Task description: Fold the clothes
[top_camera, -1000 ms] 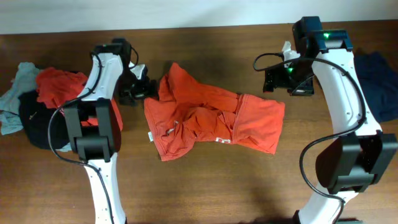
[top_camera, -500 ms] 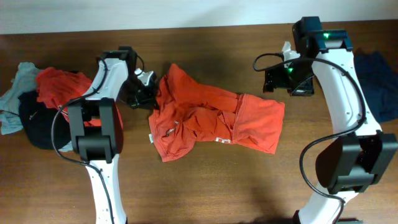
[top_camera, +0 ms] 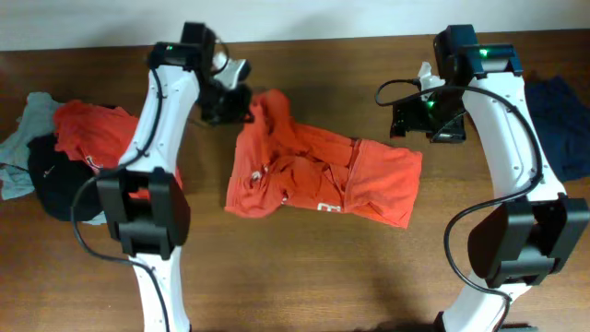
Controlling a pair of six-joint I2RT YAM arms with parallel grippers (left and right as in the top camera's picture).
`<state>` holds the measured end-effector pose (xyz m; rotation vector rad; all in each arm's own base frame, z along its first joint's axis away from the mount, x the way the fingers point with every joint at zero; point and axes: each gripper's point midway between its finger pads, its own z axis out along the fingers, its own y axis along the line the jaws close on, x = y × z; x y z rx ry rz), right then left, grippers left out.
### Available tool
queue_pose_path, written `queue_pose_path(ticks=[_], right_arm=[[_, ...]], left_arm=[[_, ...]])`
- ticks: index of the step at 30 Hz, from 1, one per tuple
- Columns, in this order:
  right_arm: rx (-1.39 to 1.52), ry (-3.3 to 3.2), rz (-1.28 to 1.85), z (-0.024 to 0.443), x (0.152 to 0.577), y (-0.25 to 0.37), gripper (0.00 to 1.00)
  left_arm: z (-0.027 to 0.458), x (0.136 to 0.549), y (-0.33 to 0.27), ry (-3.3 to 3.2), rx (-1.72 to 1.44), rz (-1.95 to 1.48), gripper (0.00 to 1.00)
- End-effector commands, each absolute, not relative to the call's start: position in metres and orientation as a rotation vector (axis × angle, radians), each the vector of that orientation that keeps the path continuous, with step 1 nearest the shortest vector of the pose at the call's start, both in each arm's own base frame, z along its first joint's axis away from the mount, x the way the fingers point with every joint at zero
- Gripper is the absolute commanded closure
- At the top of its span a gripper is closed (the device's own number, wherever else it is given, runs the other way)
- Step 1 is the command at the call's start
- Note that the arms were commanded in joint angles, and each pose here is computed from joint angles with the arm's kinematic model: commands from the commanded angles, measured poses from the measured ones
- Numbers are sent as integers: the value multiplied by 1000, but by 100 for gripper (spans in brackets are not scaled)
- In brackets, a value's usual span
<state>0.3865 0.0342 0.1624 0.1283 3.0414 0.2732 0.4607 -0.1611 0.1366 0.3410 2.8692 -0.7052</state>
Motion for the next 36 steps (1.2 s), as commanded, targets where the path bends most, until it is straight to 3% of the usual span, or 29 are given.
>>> queue_pose_path(ticks=[1,8,12,20,32,36], right_arm=[[141,2983,269,189,391,27,14],[319,2706,232,309,392,-36,13],[404,2538,292,354,385,-67,13],[417,2506,320,359,381,-84,12],[414,2508,315,359,382,-84,12],[414,2508,315,359,382,-84,12]], left_arm=[[165,445,-205,2789,538,-650,99],[166,414,-276,2736,774,-604,99],[171,407,-300,2694,817,-623,99],[208,395,-350,2534,916,-675,99],[218,332,-441,2348,1159,-698,98],[203,324,-464,2323,1208,-743,29]])
